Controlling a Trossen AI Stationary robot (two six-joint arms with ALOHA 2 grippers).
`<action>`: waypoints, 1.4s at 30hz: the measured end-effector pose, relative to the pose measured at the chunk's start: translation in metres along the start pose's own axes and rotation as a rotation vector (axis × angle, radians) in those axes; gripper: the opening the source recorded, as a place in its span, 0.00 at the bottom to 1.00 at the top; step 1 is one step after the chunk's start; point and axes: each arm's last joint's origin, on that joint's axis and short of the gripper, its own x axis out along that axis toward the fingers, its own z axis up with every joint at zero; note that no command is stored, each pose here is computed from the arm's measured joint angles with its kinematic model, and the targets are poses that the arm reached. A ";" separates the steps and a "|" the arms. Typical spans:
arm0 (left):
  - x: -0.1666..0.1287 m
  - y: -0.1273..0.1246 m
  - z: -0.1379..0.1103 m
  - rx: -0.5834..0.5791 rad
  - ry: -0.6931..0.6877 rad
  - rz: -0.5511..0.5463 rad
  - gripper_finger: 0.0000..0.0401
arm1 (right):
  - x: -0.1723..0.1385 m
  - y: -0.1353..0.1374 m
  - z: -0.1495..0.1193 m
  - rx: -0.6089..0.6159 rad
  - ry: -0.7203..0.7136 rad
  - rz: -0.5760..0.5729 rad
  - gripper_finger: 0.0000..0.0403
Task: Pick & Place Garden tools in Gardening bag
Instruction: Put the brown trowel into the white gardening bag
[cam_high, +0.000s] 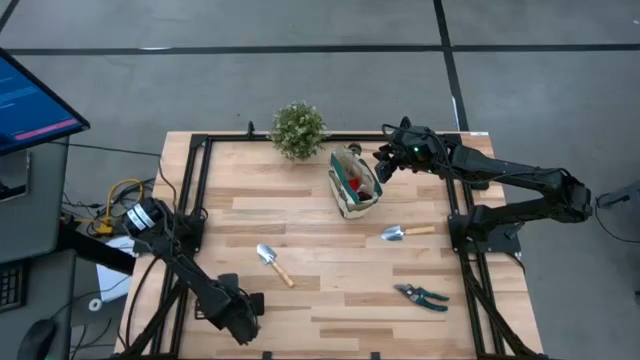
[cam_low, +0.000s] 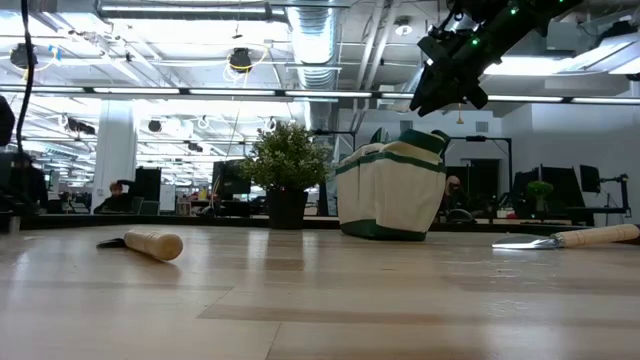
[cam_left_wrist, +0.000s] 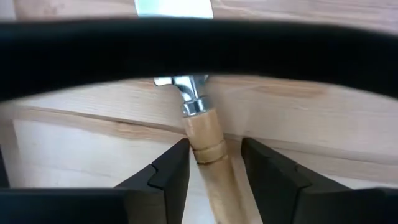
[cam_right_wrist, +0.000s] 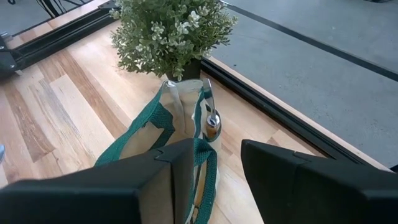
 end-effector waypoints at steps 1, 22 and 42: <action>0.002 0.000 0.000 0.001 -0.005 0.000 0.37 | 0.000 0.000 0.000 0.000 0.001 -0.001 0.32; 0.002 0.005 0.022 0.091 -0.027 -0.080 0.17 | 0.000 0.000 0.001 0.002 -0.010 0.002 0.32; -0.085 -0.004 0.087 0.247 -0.313 -0.537 0.16 | -0.001 0.004 0.008 -0.015 -0.083 0.036 0.30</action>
